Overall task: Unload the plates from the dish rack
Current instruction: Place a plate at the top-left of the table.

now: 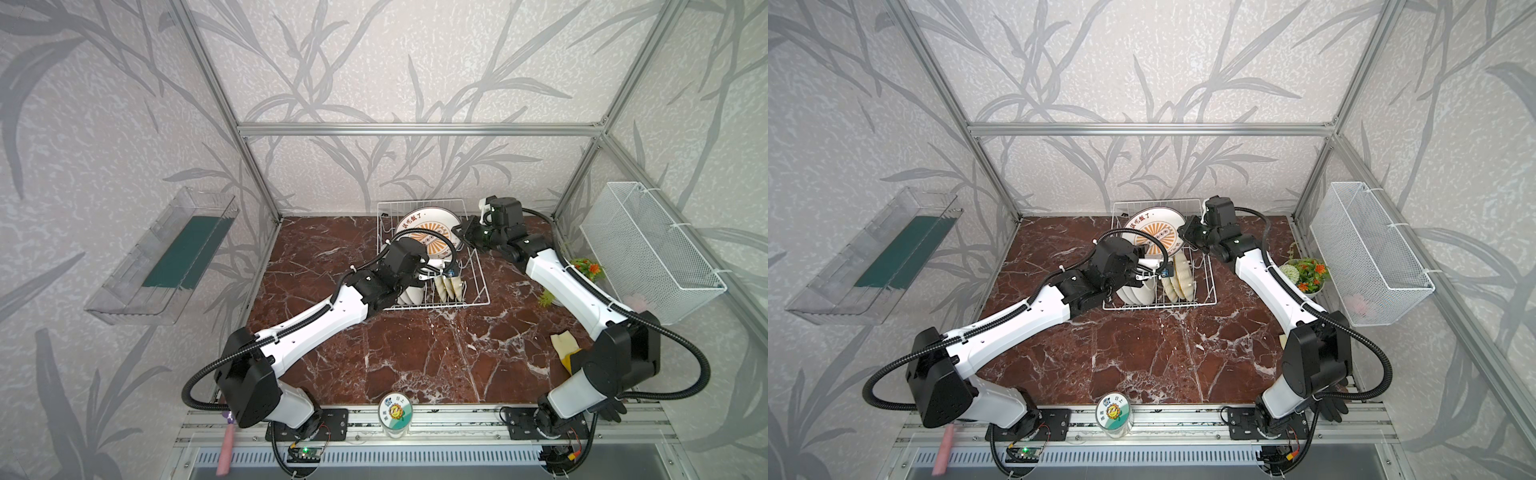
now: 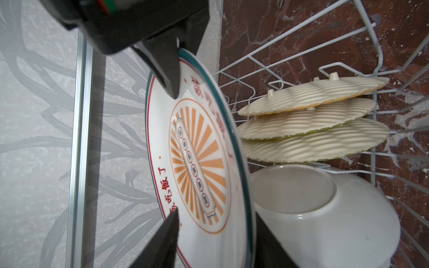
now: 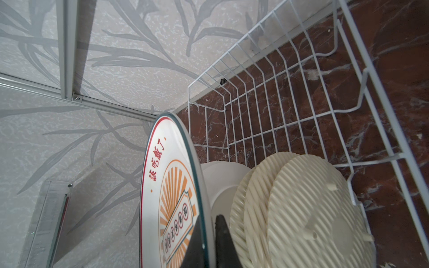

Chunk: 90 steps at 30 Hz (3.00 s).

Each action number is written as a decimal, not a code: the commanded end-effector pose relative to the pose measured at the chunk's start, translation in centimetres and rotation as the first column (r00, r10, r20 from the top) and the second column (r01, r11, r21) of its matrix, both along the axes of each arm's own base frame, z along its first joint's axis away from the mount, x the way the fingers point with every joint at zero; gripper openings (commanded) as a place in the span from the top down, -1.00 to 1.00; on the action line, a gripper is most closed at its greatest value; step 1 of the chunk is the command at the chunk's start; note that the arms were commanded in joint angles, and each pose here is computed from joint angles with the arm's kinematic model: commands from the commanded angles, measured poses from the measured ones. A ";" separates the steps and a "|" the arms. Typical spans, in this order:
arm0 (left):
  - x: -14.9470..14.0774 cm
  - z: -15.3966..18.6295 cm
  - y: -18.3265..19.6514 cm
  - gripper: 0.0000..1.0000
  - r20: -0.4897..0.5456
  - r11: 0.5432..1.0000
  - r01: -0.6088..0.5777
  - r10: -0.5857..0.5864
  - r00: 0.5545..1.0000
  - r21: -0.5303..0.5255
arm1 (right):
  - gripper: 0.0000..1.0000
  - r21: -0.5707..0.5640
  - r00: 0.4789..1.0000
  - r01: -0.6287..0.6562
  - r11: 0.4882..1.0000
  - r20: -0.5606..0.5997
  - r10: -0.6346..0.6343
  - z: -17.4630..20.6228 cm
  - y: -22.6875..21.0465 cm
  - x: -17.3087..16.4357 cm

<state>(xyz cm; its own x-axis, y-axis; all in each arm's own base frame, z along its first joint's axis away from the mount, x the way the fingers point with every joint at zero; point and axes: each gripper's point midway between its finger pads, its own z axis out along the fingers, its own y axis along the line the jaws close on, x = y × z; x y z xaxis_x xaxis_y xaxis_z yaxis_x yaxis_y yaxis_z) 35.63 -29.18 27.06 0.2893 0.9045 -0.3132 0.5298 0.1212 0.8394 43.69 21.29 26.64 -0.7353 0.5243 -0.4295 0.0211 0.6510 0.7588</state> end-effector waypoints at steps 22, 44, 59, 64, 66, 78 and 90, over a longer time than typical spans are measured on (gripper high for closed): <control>2.8 8.8 7.3 -0.95 -0.592 0.330 -0.502 -0.286 0.754 -0.799 | 1.00 -0.146 0.832 -0.085 0.986 0.534 0.151 7.3 -5.1 -0.2; 3.2 3.5 1.6 -0.51 -0.762 0.484 -0.605 -0.530 0.372 -0.632 | 1.00 -0.135 0.676 -0.261 0.956 0.682 0.281 8.5 -2.5 -2.8; 3.9 3.4 0.8 0.29 -0.757 0.485 -0.600 -0.544 0.362 -0.636 | 1.00 -0.101 0.674 -0.315 0.944 0.676 0.297 8.0 -1.4 -2.9; 3.9 3.8 0.7 0.45 -0.738 0.469 -0.592 -0.565 0.369 -0.655 | 1.00 -0.106 0.674 -0.329 0.938 0.670 0.312 7.6 -1.0 -2.9; 3.9 4.0 0.8 0.46 -0.736 0.465 -0.592 -0.563 0.376 -0.659 | 1.00 -0.109 0.677 -0.331 0.937 0.665 0.316 7.3 -1.0 -2.9; 4.6 3.6 0.8 0.88 -0.745 0.454 -0.613 -0.548 0.380 -0.646 | 0.98 -0.114 0.667 -0.348 0.931 0.668 0.331 7.6 -0.6 -2.8; 4.8 4.0 1.4 1.00 -0.754 0.434 -0.637 -0.521 0.399 -0.637 | 0.41 -0.115 0.694 -0.326 0.938 0.645 0.320 6.9 -0.9 -2.8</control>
<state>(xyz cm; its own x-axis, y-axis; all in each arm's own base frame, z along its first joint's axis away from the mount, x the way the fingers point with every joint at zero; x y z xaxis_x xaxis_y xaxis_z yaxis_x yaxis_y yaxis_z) 40.28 -27.81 30.03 -0.6914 0.0255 -0.7221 0.6741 0.3825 -0.6319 41.21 20.25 32.13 -0.4407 0.3121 -0.8417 -0.6620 0.5203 0.5395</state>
